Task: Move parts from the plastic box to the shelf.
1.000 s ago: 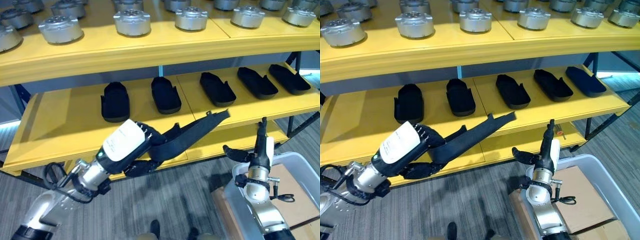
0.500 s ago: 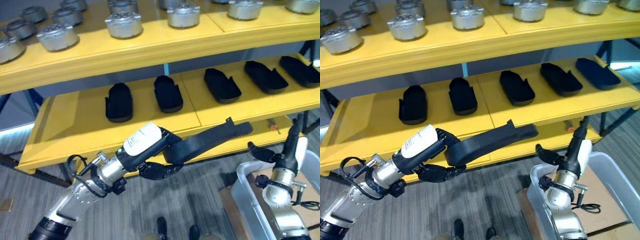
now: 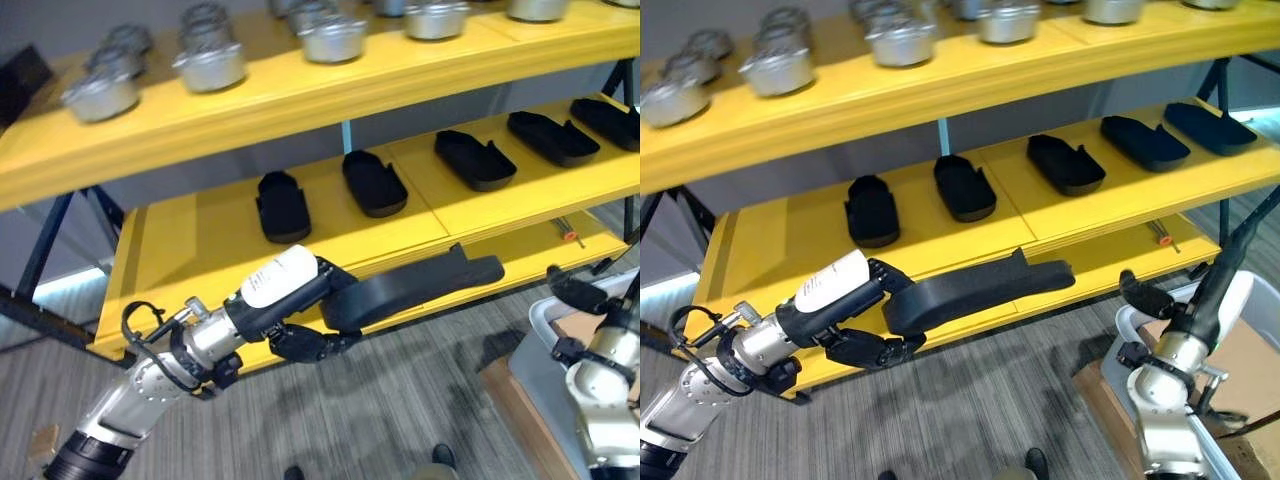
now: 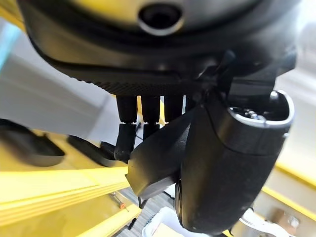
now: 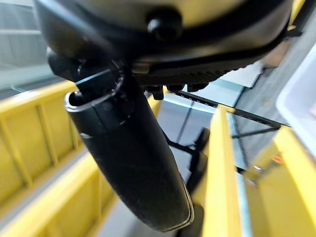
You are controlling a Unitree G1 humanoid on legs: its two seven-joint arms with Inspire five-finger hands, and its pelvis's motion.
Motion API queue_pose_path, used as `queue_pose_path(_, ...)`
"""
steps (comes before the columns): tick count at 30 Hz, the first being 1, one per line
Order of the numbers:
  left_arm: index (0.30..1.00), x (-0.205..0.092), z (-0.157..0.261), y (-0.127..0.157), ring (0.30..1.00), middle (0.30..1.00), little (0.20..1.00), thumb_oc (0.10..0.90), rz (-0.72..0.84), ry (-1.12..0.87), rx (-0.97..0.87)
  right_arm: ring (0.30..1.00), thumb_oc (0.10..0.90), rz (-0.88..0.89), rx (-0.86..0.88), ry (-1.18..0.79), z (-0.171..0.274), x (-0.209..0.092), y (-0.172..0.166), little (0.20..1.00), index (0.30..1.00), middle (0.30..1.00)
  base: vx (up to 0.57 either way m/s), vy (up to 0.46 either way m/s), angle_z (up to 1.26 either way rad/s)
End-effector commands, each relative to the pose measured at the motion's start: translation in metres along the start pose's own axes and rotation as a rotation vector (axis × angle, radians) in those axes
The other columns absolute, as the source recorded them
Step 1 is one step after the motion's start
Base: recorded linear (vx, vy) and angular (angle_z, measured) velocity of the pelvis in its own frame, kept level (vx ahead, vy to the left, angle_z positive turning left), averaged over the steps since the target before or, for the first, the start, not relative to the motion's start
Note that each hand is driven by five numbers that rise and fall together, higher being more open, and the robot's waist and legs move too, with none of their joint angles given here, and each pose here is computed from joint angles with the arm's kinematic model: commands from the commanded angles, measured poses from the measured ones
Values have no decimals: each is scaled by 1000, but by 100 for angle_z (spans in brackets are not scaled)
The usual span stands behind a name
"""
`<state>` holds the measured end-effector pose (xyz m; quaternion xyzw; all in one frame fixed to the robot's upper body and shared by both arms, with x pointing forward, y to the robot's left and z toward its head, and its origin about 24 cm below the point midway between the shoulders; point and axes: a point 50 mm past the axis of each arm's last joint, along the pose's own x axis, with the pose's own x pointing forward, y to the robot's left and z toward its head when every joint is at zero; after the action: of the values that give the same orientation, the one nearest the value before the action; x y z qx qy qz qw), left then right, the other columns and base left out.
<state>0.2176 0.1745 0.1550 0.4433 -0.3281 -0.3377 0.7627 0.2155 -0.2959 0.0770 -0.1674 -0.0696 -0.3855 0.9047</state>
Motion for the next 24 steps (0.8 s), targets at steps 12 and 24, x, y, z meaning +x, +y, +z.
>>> queue_pose_path(12,300,-31,29,43,300,300,300,400,420,-110,186,1000,900,131,105,-527,101,15,25,1000,1000,1000,-71,195,-21)
queue_pose_path(24,300,-37,16,38,300,300,300,400,519,-11,245,1000,900,198,156,-659,109,3,21,1000,1000,1000,97,-83,20)
